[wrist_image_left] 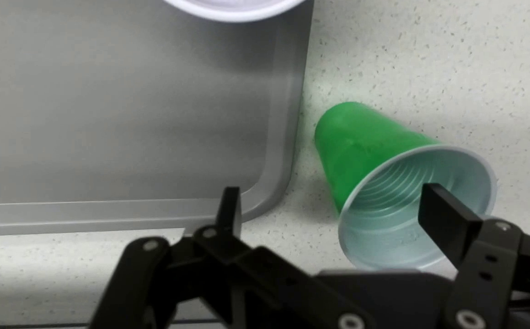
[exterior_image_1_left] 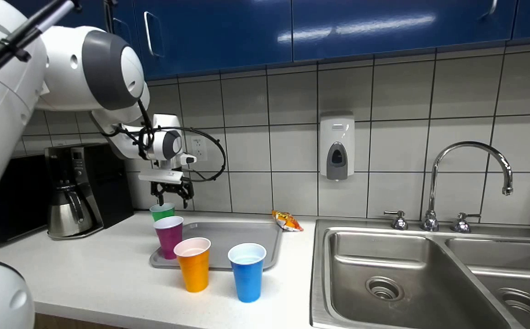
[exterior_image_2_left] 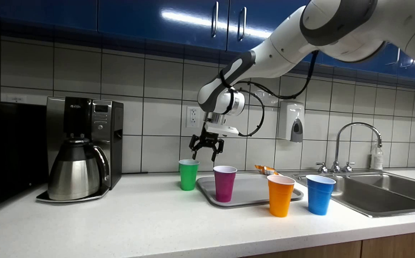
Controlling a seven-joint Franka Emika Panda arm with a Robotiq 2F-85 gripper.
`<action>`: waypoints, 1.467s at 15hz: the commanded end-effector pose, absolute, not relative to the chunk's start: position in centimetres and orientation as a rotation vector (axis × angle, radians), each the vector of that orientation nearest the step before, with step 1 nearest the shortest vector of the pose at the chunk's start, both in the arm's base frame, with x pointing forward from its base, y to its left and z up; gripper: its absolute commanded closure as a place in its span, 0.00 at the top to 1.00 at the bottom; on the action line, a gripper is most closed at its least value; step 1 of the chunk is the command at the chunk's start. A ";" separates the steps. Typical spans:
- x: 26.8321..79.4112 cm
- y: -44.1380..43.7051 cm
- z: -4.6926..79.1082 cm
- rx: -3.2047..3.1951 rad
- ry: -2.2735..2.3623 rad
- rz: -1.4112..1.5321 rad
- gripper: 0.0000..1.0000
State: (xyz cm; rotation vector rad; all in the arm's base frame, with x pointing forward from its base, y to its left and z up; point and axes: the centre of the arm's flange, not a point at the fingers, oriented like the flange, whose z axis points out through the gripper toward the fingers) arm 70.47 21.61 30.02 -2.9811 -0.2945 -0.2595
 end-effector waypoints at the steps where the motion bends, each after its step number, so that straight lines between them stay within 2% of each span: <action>1: 73.1 23.3 29.8 -2.987 -0.241 -0.289 1.00; 16: 74.5 24.3 27.3 -3.035 -0.308 -0.136 1.00; 17: 74.5 24.3 27.3 -3.033 -0.312 -0.136 0.94; 18: 74.4 24.3 27.3 -3.026 -0.326 -0.126 0.74; 22: 74.3 24.3 27.2 -3.027 -0.331 -0.107 0.42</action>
